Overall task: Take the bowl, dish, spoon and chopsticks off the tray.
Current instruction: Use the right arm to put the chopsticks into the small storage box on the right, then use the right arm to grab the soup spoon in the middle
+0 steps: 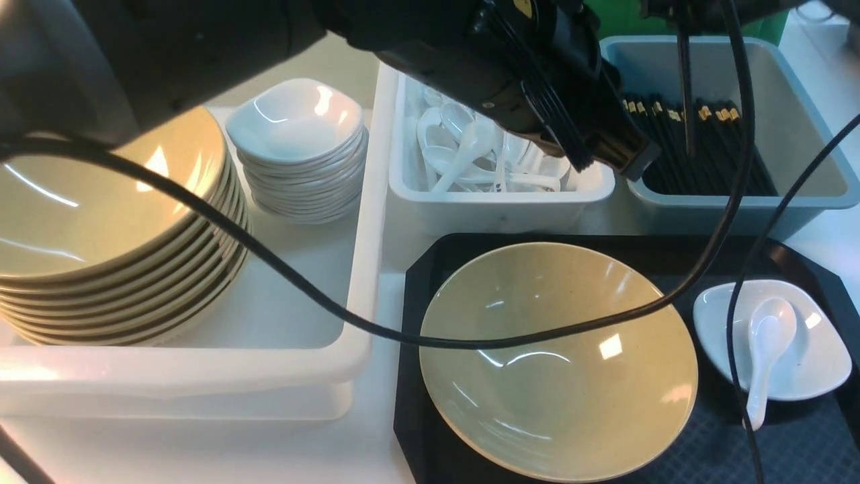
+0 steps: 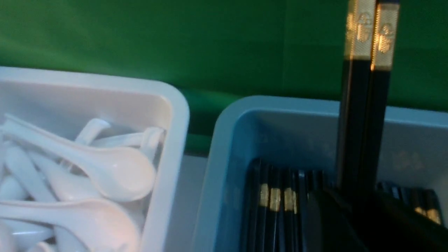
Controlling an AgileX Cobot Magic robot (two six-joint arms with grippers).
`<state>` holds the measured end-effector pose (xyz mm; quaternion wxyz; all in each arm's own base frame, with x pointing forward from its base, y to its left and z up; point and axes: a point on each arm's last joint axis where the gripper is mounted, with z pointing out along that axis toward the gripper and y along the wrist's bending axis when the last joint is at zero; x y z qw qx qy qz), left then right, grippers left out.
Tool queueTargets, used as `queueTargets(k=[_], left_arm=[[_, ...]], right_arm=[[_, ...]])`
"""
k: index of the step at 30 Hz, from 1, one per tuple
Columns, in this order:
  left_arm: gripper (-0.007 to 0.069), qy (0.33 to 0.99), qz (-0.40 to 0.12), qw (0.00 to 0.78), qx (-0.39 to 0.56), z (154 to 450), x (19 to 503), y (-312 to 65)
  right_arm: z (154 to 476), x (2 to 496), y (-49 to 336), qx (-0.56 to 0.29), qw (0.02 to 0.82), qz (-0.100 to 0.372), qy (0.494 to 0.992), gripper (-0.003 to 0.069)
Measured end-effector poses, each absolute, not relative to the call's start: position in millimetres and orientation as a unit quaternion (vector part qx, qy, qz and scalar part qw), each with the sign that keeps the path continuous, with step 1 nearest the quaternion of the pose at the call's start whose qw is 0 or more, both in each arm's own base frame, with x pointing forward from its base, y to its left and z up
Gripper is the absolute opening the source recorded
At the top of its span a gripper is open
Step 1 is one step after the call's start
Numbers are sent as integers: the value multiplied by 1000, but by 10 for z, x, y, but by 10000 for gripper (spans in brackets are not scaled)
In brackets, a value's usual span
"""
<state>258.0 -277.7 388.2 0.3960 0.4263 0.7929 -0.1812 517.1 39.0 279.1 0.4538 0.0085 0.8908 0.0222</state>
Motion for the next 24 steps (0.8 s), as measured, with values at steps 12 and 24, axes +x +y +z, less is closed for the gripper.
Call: queueTargets(k=[12, 24], left_arm=[[-11, 783, -172, 414, 431, 4002, 2520, -2692], [-11, 777, -127, 424, 447, 4147, 2058, -2129]], right_arm=[[2867, 4870, 299, -3, 326, -4, 946, 445], [3879, 3825, 230, -77, 269, -25, 960, 472]])
